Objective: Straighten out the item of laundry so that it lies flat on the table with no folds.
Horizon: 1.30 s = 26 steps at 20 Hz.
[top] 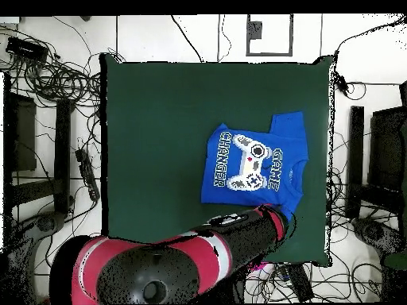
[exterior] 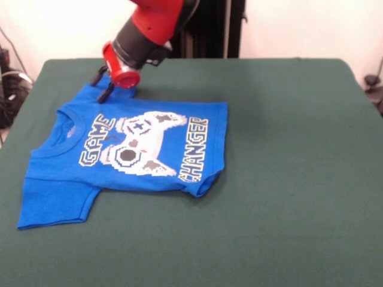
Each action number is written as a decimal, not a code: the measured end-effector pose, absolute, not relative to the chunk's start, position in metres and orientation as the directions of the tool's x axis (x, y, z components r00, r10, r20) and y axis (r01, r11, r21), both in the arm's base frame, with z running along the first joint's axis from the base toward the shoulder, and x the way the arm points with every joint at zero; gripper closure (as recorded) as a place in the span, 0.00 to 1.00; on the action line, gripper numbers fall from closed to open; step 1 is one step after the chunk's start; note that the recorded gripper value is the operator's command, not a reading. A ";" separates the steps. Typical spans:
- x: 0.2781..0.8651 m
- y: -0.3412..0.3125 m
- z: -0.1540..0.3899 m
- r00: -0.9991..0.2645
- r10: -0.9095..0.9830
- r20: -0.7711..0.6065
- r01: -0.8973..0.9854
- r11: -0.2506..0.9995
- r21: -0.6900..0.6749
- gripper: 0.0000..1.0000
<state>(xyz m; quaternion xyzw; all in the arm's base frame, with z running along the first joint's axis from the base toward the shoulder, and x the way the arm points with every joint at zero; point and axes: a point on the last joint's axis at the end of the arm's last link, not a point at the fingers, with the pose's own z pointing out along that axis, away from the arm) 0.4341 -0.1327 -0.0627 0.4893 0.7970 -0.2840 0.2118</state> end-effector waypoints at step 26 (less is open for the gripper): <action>0.480 -0.093 -0.059 -0.227 0.759 -0.610 0.953 0.044 -0.299 0.00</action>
